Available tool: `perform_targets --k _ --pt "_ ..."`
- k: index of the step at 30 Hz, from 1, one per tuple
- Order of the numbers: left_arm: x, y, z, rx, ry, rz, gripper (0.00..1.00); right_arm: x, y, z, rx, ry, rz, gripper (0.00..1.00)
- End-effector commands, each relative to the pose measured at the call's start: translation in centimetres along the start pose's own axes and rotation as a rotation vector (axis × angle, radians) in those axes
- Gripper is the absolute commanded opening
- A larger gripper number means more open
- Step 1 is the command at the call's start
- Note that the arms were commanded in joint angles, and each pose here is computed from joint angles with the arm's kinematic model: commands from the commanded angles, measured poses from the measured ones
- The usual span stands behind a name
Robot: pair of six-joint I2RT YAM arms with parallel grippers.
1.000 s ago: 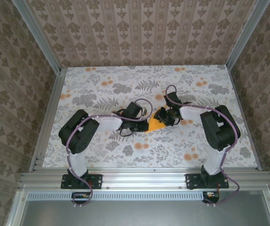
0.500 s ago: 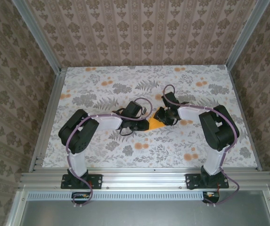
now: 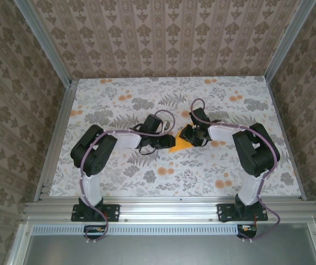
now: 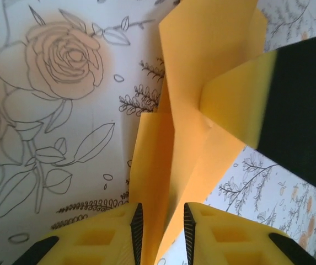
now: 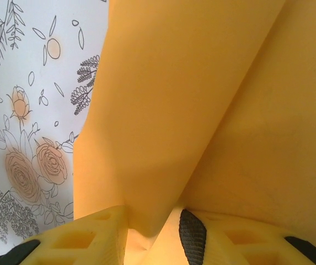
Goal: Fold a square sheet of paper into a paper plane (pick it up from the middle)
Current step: Fourth fold the wing at the center of the table.
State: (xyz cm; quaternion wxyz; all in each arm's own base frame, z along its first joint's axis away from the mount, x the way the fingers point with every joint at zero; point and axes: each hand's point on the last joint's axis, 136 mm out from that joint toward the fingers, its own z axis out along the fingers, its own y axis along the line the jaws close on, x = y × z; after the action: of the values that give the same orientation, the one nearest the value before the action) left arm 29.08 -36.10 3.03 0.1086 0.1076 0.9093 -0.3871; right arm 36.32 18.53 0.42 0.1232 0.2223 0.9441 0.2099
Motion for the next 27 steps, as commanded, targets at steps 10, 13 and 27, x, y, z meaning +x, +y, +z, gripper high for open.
perform_targets --k 10,13,27 --pt "-1.4 -1.0 0.7 0.076 0.008 0.002 0.29 6.6 -15.1 2.7 0.504 0.169 0.076 0.39" --pt "-1.9 -1.5 0.8 0.101 0.007 0.014 0.29 6.8 -15.2 2.8 0.508 0.173 0.076 0.39" --pt "-0.8 -3.5 2.3 0.192 0.094 0.066 0.2 7.0 -15.4 2.7 0.507 0.178 0.078 0.39"
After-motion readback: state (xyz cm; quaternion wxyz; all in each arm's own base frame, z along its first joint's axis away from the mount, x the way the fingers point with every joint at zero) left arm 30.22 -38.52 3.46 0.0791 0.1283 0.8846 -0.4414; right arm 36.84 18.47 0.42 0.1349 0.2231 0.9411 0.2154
